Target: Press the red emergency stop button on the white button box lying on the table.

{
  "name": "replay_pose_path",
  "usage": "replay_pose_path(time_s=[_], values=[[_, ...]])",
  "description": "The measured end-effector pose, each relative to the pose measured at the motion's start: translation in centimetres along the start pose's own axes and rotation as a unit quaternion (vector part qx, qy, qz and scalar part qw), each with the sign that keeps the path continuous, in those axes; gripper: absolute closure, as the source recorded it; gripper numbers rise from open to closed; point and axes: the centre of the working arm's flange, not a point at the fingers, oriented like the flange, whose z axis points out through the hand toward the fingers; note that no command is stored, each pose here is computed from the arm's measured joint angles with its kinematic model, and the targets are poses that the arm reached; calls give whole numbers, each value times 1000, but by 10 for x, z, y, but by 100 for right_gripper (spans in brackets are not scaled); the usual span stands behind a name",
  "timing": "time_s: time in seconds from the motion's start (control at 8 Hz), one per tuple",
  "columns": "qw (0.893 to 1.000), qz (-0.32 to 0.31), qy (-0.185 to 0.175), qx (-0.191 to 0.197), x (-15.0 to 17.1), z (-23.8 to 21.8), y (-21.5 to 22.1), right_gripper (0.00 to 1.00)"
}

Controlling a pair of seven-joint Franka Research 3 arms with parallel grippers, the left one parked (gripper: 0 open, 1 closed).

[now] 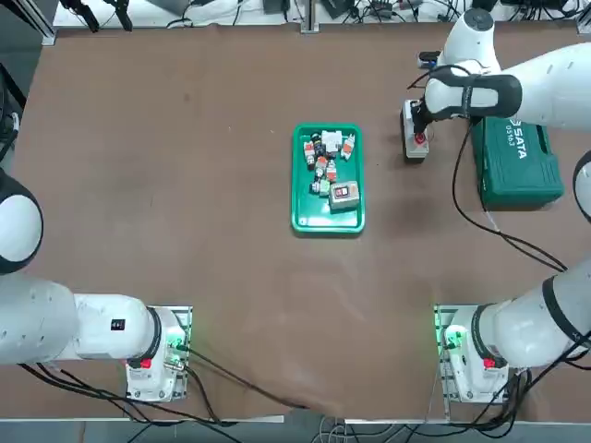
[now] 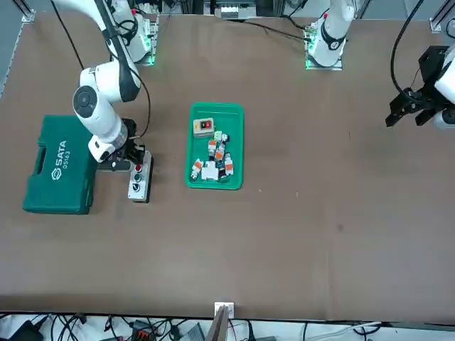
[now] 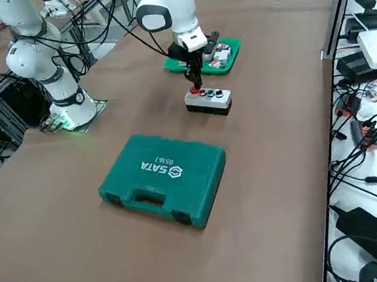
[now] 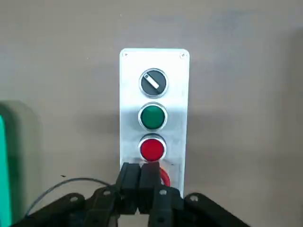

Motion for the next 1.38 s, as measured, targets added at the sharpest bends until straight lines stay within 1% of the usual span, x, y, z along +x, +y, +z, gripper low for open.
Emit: replay_pose_path(time_s=[0.62, 1.38], values=[[1000, 3, -2, -1, -9, -3, 5, 98], [1000, 5, -10, -3, -13, 4, 7, 98]])
